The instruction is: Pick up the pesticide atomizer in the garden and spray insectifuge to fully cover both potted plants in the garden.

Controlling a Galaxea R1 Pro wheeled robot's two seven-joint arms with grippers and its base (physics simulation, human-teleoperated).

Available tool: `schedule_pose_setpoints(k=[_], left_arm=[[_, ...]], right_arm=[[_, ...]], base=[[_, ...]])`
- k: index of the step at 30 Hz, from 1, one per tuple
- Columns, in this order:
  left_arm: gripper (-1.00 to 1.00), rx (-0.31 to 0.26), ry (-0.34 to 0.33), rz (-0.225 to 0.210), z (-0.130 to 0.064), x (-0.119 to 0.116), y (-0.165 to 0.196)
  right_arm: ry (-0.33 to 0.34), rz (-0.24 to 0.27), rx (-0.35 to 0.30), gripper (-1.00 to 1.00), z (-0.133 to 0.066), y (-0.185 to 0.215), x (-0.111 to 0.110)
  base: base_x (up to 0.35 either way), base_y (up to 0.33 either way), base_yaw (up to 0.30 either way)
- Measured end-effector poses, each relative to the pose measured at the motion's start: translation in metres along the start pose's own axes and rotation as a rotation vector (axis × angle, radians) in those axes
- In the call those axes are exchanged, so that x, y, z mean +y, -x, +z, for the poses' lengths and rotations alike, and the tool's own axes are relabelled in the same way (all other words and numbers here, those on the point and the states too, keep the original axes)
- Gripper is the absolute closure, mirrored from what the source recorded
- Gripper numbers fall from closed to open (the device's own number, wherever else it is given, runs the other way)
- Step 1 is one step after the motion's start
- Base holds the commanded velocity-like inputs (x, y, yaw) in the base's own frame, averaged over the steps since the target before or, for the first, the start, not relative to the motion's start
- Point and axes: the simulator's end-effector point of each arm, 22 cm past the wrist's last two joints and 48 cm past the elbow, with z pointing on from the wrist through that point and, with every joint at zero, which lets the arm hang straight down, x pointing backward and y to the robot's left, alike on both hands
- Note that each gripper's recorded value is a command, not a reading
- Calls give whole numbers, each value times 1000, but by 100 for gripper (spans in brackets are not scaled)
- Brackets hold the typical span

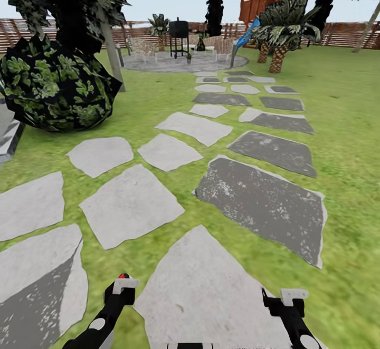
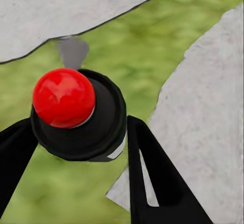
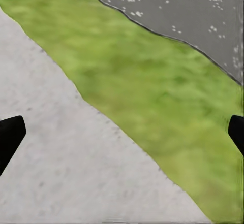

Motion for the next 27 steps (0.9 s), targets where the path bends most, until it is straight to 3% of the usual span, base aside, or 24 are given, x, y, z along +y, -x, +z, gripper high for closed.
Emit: schedule_pose_setpoints(k=[15, 27], left_arm=[[100, -17, 3, -3, -2, 2, 9], [100, -30, 5, -4, -3, 2, 16]], right_arm=[[2, 1, -11, -100, -2, 6, 1], [16, 19, -23, -100, -4, 12, 15]], base=[[119, 0, -220], [313, 0, -217]])
